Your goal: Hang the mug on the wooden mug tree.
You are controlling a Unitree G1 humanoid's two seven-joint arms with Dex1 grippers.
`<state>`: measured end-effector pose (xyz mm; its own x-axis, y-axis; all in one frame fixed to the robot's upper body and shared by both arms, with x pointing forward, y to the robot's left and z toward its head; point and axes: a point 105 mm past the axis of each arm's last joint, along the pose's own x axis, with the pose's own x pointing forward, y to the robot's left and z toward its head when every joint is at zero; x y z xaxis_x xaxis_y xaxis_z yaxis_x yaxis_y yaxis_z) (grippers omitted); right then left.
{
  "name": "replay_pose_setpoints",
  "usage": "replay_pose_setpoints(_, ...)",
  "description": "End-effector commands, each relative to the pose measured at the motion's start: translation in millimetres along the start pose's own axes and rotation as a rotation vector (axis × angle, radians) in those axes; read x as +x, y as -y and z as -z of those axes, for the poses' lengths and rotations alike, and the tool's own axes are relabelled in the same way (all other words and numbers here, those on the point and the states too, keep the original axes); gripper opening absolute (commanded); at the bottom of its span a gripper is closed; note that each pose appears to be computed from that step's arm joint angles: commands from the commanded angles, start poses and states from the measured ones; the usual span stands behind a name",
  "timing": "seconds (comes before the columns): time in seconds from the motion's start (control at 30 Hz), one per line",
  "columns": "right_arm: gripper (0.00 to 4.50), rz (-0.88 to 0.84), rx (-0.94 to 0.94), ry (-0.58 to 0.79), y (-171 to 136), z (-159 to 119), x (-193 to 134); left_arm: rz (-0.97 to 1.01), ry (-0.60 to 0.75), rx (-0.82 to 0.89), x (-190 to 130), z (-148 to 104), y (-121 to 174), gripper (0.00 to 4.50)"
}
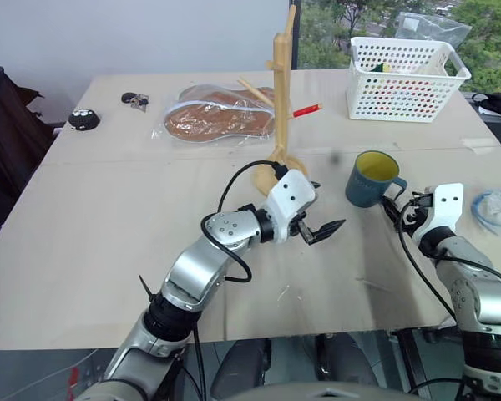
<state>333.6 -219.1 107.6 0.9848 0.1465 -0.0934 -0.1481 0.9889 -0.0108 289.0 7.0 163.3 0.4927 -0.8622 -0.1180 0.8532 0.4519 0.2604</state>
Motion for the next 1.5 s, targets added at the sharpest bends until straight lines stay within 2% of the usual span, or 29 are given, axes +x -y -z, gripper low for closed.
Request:
replay_pose_setpoints(0.03, 2.82, -0.01, -0.014, 0.058, -2, -9, 8, 0.008, 0.048, 0.045, -1, -17, 2, 4.5)
replay_pose_setpoints(0.17, 0.95, -0.026, -0.015, 0.075, -2, -9, 14, 0.005, 0.052, 0.048, -2, -20, 0, 4.5)
replay_pose_setpoints(0.2, 0.3, -0.037, -0.015, 0.082, -3, -10, 15, 0.005, 0.052, 0.049, -3, -20, 0, 4.5)
replay_pose_setpoints(0.23, 0.05, -0.048, -0.021, 0.086, -3, -11, 16, 0.004, 0.054, 0.049, -4, -20, -1, 4.5)
replay_pose_setpoints(0.4, 0.02, -0.101, -0.054, 0.087, -4, -14, 17, -0.013, 0.059, 0.04, -10, -17, -6, 4.5)
replay_pose_setpoints(0.53, 0.02, -0.23, -0.111, 0.096, -14, -25, 16, -0.013, 0.119, -0.014, -21, -16, -6, 4.5)
replay_pose_setpoints(0.77, 0.02, -0.64, -0.345, 0.15, -47, -94, 17, -0.115, 0.475, -0.179, -73, -35, -5, 4.5)
replay_pose_setpoints(0.9, 0.02, -0.83, -0.519, 0.154, -64, -129, 25, -0.274, 0.567, -0.113, -96, -39, -19, 4.5)
replay_pose_setpoints(1.03, 0.02, -0.9, -0.621, 0.186, -69, -159, 40, -0.384, 0.615, -0.054, -101, -43, -28, 4.5)
replay_pose_setpoints(1.2, 0.02, -0.988, -0.761, 0.16, -73, -182, 55, -0.417, 0.657, -0.023, -101, -51, -17, 4.5)
replay_pose_setpoints(1.5, 0.02, -1.092, -0.822, 0.136, -99, -197, 68, -0.491, 0.662, -0.065, -103, -44, -10, 4.5)
